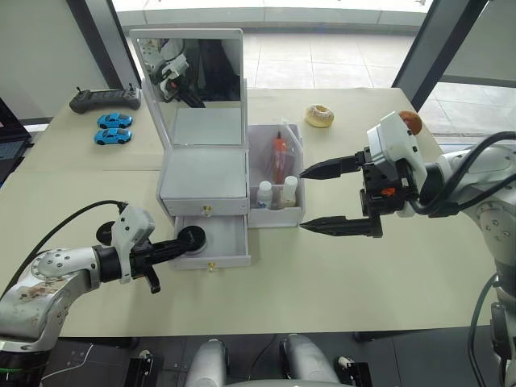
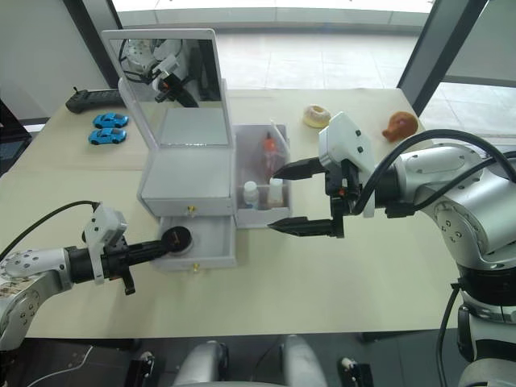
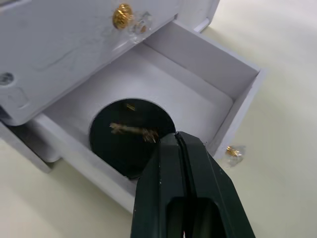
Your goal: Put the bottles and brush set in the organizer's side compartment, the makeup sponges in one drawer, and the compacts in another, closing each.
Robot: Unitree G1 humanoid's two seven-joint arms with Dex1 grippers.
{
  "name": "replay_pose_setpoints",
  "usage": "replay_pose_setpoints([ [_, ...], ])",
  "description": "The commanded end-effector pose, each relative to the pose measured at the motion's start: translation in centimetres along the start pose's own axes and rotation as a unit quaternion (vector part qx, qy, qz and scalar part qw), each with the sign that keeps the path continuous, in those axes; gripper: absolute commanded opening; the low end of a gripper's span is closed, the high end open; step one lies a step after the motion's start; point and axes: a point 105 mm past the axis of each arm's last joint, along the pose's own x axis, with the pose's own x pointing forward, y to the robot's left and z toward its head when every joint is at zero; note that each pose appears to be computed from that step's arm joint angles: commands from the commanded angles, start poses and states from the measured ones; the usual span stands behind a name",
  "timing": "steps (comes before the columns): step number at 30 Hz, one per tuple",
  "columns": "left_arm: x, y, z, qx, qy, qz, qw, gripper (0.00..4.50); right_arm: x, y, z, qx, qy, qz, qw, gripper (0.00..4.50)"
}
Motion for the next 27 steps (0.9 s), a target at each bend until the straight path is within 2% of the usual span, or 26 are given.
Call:
replay_pose_setpoints([
  [1, -0.5, -0.1, 1.2, 0.016, -0.016, -0.005, 1.0, 0.02, -0.4, 0.0, 1.1, -0.031, -0.007, -0.009, 0.999, 4.5],
  [6, -1.8, 0.8, 2.7, 0.012, -0.045, 0.007, 0.999, 0.02, -0.4, 0.1, 1.2, -0.029, -0.011, -0.005, 0.999, 4.5],
  [10, -5.3, 3.1, 3.5, -0.008, -0.065, 0.058, 0.996, 0.02, -0.9, 0.1, 0.7, -0.012, -0.004, 0.0, 1.0, 4.5],
  [13, -10.1, 6.2, 1.5, -0.009, -0.01, 0.132, 0.991, 0.02, -2.1, -0.8, -0.9, 0.007, 0.026, -0.023, 0.999, 4.5],
  [15, -12.5, 7.9, 0.8, -0.01, 0.002, 0.175, 0.984, 0.02, -2.6, -1.4, -1.6, 0.021, 0.032, -0.041, 0.998, 4.5],
  [17, -15.0, 9.8, 0.4, 0.005, 0.013, 0.231, 0.973, 0.4, -3.7, -3.8, -2.1, 0.063, 0.002, -0.104, 0.993, 4.5],
  [20, -19.8, 12.3, -1.3, 0.013, 0.028, 0.324, 0.946, 1.17, -7.5, -5.9, -5.7, 0.086, 0.038, -0.176, 0.98, 4.5],
  [22, -21.9, 13.0, -2.3, 0.009, 0.037, 0.355, 0.934, 1.66, -9.6, -6.8, -7.2, 0.085, 0.049, -0.211, 0.973, 4.5],
  [23, -22.3, 13.1, -2.6, 0.009, 0.037, 0.36, 0.932, 2.13, -10.1, -7.0, -7.6, 0.086, 0.049, -0.218, 0.971, 4.5],
  [24, -22.8, 13.2, -2.8, 0.007, 0.033, 0.369, 0.929, 2.32, -10.9, -7.3, -7.7, 0.096, 0.031, -0.231, 0.968, 4.5],
  [27, -25.1, 13.5, -4.2, -0.015, 0.027, 0.415, 0.909, 3.24, -14.7, -8.1, -10.3, 0.113, 0.034, -0.3, 0.946, 4.5],
])
